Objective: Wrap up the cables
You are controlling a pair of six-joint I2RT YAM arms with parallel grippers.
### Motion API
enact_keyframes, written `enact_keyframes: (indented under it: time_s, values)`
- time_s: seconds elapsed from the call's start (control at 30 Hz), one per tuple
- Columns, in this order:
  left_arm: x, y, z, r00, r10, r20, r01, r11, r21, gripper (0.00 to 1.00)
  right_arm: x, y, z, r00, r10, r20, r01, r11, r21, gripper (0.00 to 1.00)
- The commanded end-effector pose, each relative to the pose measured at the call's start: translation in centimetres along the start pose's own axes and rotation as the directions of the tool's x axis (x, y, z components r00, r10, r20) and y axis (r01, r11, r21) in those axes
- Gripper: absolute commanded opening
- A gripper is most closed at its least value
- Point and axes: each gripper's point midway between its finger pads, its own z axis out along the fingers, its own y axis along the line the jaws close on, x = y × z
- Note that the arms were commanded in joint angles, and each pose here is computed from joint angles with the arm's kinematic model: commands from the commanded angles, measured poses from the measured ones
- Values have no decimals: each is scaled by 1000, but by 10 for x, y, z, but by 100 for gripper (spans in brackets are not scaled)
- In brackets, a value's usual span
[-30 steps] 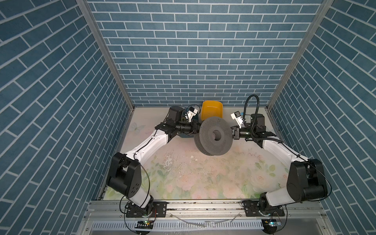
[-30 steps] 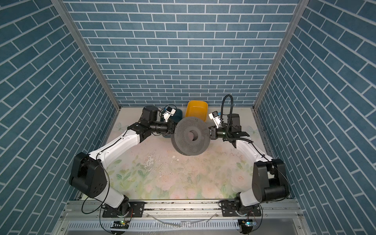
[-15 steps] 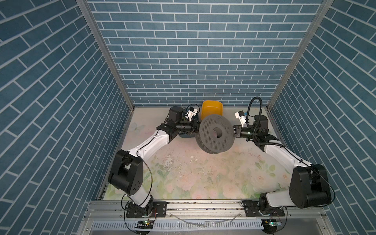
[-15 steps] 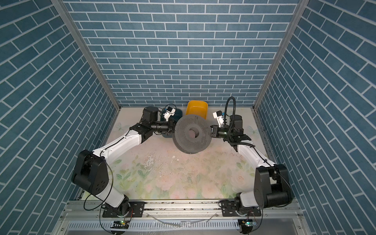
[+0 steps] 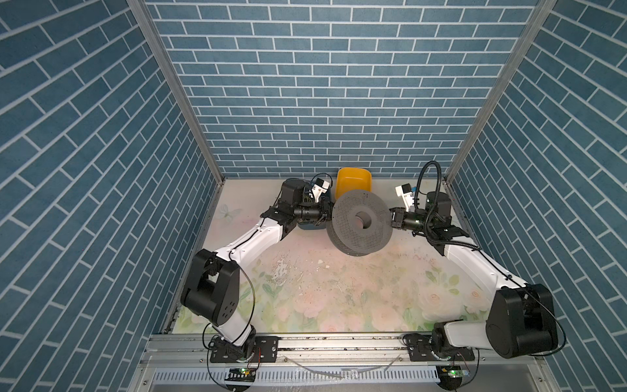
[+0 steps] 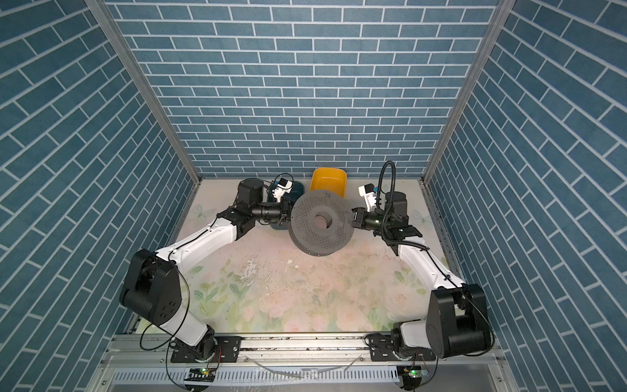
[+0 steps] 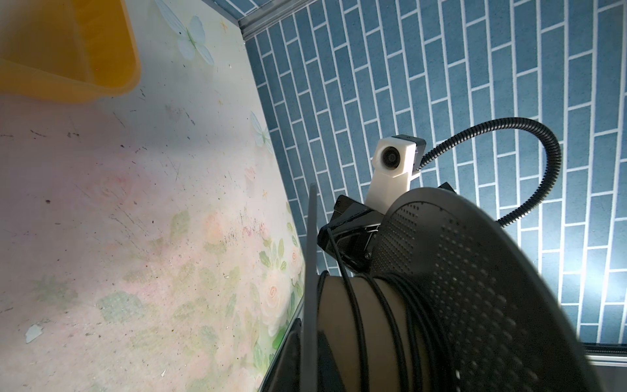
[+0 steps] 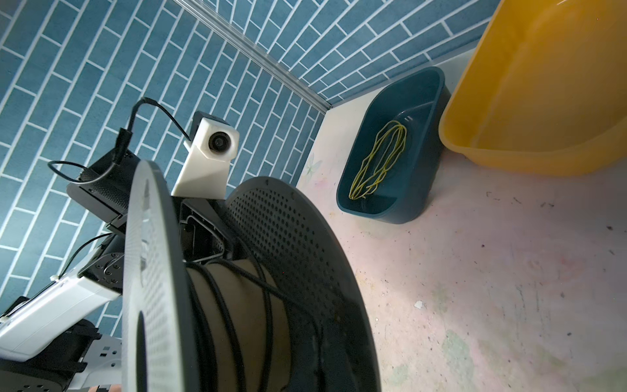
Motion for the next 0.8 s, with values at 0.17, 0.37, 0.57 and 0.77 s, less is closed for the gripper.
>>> enact_keyframes:
  time_s: [0.17, 0.37, 0.57, 0.77]
  values:
    - [-39, -4, -8, 983, 33, 179, -29, 999, -25, 0, -7, -28, -10, 996, 27, 86, -41, 983, 176, 5]
    - [-40, 4, -7, 983, 14, 182, -7, 999, -40, 0, -19, -29, -18, 990, -19, 142, -14, 973, 229, 14]
    - [-38, 8, -5, 985, -3, 175, 10, 999, -41, 0, -31, -30, -26, 981, -79, 175, 26, 957, 289, 22]
    - [-38, 10, -5, 985, -11, 172, 18, 999, -41, 0, -31, -32, -28, 979, -84, 187, 23, 952, 305, 23]
